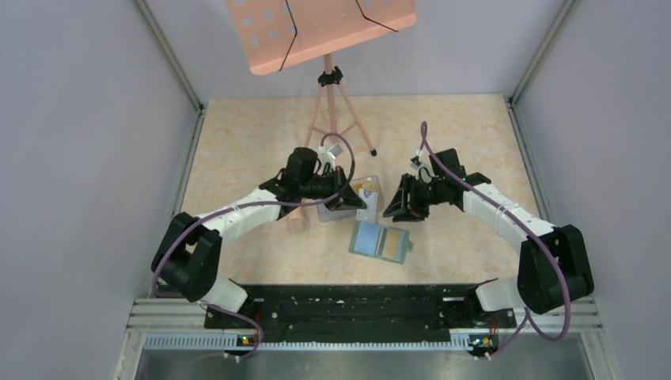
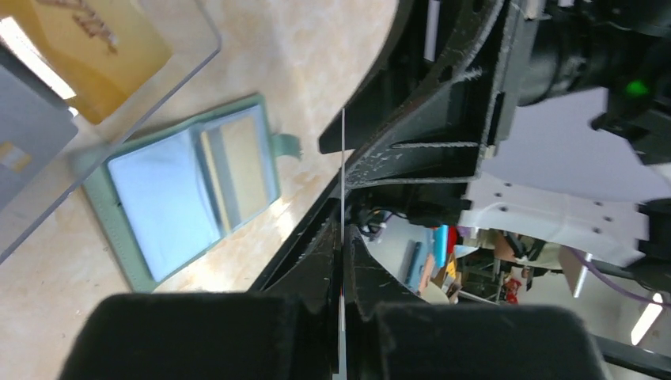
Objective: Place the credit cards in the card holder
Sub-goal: Insert the credit card into the card holder.
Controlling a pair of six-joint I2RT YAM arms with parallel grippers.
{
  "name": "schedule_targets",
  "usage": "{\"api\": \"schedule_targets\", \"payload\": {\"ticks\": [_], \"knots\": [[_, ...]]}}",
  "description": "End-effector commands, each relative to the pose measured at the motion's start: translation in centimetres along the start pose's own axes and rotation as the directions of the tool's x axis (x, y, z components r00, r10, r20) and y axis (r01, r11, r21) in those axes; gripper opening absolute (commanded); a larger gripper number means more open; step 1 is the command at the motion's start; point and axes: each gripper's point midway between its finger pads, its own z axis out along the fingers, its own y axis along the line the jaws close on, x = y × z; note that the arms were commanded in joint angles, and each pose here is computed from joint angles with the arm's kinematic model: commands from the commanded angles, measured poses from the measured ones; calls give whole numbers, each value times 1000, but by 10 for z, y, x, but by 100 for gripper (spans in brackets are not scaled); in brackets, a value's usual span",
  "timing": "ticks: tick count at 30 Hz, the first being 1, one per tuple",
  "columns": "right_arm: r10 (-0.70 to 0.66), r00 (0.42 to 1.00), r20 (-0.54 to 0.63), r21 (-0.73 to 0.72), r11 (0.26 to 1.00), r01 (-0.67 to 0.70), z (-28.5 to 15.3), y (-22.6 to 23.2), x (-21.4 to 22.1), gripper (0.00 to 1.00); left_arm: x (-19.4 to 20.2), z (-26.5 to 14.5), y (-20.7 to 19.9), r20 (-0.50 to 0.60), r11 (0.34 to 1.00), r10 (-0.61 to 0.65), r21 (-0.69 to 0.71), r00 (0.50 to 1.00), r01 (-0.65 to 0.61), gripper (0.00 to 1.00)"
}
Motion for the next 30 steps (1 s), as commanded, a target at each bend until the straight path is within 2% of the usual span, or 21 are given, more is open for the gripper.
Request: {"api": "schedule_targets", "payload": {"ticks": [1, 8, 17, 30], "knots": [[15, 1000, 10, 160, 987, -16, -10, -46, 24, 45, 20, 23, 40, -28, 991, 3, -137, 1000, -7, 0], [72, 997, 2, 292, 954, -69, -10, -89, 42, 37, 39, 57, 71, -99, 980, -6, -197, 995, -13, 0], [90, 995, -38, 377, 924, -69, -6, -114, 50, 30, 56, 72, 95, -152, 969, -15, -245, 988, -23, 0], [94, 993, -68, 386, 921, -61, 0, -123, 53, 16, 53, 71, 80, -133, 972, 20, -228, 991, -50, 0]]}}
